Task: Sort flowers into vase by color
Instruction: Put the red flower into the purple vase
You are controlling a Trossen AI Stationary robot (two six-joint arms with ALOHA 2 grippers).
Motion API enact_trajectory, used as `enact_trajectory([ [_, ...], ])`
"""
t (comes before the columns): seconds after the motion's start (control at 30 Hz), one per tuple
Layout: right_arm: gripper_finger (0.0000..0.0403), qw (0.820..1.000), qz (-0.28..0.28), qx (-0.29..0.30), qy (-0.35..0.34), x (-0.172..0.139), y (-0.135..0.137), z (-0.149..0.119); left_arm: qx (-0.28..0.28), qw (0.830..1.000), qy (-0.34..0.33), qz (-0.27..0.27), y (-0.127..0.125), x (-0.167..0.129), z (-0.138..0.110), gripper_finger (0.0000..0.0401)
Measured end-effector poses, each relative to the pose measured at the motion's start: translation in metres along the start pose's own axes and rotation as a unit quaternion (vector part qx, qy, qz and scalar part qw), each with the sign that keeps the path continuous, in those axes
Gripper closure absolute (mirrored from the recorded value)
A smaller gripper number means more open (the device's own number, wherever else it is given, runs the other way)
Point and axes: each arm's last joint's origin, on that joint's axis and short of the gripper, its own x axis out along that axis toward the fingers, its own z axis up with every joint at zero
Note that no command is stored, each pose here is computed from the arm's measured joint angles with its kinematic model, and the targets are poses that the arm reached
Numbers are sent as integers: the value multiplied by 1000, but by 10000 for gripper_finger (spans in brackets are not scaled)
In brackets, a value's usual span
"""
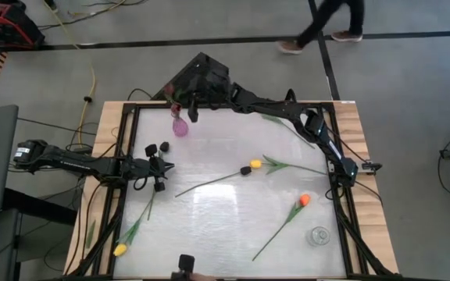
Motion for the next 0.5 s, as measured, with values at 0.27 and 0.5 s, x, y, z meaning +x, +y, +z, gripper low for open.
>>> enact_trajectory([
  [0.27,194,997,-8,21,80,-12,-5,18,0,1000,0,0,0,0,0,390],
  [0.5,193,985,-20,39,168,-35,-15,30,0,1000,0,0,0,0,0,390],
])
